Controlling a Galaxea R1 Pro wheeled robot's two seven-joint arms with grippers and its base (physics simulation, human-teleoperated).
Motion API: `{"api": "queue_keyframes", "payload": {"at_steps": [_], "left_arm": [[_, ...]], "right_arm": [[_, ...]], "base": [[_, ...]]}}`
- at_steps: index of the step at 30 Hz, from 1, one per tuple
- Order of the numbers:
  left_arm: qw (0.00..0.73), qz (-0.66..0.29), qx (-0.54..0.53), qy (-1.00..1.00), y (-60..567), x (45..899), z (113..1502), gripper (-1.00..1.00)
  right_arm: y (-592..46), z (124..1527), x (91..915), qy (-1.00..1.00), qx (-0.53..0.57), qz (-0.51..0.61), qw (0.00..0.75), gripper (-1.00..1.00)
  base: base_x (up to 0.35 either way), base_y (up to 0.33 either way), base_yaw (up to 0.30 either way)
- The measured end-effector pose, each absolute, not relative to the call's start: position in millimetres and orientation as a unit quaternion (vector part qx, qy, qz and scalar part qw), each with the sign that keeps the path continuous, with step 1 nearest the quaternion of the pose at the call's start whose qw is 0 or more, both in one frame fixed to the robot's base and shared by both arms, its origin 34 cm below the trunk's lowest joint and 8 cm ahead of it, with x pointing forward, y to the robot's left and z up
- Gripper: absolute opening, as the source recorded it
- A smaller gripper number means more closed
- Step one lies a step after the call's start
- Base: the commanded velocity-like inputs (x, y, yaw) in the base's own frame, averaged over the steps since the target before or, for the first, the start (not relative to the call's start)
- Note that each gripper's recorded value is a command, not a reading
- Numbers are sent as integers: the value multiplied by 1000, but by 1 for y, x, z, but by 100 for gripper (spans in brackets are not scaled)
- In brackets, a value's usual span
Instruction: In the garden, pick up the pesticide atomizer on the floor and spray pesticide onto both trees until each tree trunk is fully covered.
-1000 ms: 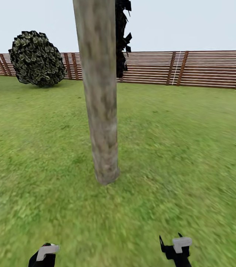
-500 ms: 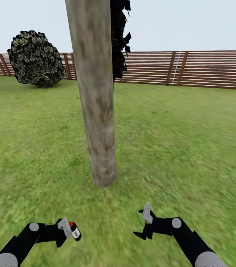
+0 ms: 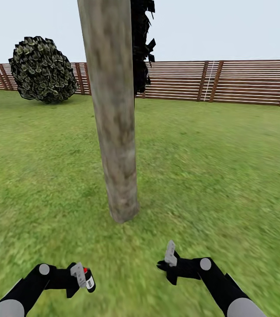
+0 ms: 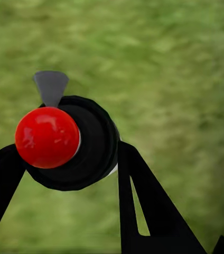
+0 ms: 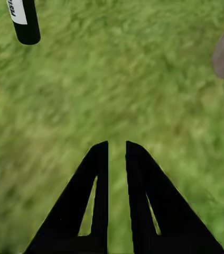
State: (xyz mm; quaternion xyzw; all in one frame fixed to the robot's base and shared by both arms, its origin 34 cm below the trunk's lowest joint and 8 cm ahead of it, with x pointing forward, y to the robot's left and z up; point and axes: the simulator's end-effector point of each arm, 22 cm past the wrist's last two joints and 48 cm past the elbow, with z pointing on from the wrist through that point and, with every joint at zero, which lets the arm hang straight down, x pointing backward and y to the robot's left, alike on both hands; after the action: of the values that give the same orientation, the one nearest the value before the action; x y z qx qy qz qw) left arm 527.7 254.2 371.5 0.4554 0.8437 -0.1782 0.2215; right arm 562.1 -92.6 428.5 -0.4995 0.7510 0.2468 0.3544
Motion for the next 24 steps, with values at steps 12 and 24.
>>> {"api": "queue_keyframes", "payload": {"at_steps": [12, 24], "left_arm": [[224, -176, 487, 826, 231, 533, 376, -100], [213, -214, 535, 789, 168, 516, 374, -100]], "right_arm": [[-29, 434, 546, 721, -539, 266, 346, -100], [-12, 442, 549, 712, -542, 272, 353, -100]], "base": [[0, 0, 0], [0, 0, 0]]}}
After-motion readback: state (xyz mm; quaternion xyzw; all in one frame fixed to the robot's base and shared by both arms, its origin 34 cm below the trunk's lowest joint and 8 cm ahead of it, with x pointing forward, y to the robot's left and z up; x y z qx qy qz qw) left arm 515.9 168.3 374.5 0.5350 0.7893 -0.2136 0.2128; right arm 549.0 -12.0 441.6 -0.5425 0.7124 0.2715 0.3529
